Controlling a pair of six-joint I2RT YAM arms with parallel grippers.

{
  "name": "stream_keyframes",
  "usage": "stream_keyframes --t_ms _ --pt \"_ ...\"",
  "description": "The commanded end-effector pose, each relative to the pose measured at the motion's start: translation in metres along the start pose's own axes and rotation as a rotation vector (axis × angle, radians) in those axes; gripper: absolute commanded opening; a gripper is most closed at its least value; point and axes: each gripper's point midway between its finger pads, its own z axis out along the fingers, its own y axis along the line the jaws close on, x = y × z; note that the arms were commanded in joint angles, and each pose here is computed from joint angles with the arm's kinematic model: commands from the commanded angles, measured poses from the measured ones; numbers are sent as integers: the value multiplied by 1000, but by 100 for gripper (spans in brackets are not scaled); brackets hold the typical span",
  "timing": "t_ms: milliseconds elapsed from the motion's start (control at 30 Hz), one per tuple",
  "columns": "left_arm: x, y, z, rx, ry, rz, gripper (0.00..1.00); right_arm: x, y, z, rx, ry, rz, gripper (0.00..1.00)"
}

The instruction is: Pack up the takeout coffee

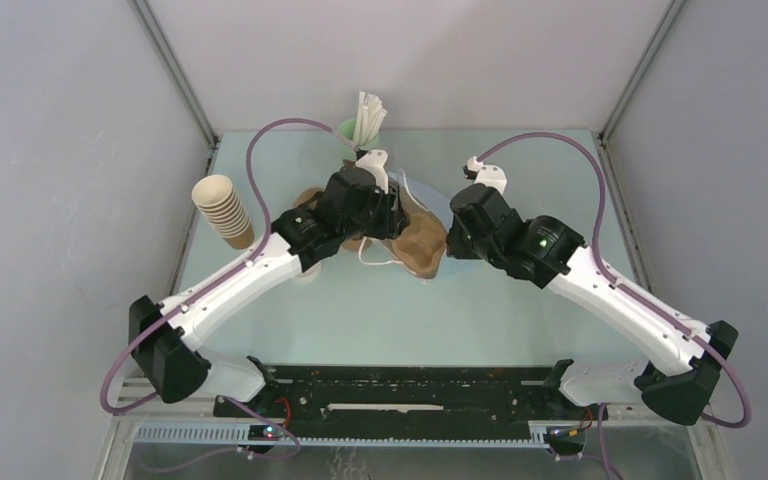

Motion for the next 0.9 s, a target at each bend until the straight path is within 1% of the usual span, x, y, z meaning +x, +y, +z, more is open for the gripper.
stream_keyframes --t_ms 0,100,200,267,333,433,500,600,733,800,867 --pt "-6 -8 -3 -24 -34 -13 0 -10 18 -8 -101 -23 76 0" --pt "-4 -13 1 -26 -25 -16 0 -12 16 -11 -113 -33 101 0" --pt "-6 -20 -1 -39 -44 -1 0 -14 16 -13 -134 -40 136 0" --pt "-4 -38 -2 50 -32 29 0 -16 18 -13 -162 -40 158 0" --pt "-2 -53 -4 127 -16 23 0 -18 17 -14 -164 -46 161 0" --pt "6 -64 -6 195 28 19 0 -17 16 -13 -166 -44 156 0" --pt "5 -64 -9 198 32 1 0 -16 17 -12 -177 -44 146 0" --pt "-2 -55 -16 171 8 -10 0 -15 9 -9 -160 -40 151 0" --pt "-20 -44 -33 184 -27 -54 0 -12 1 -4 -149 -40 149 0" --pt "-28 -46 -44 238 -43 -64 0 -11 -1 -3 -142 -40 142 0" --pt "-31 -59 -54 358 -37 -71 0 -11 -1 -2 -142 -42 132 0"
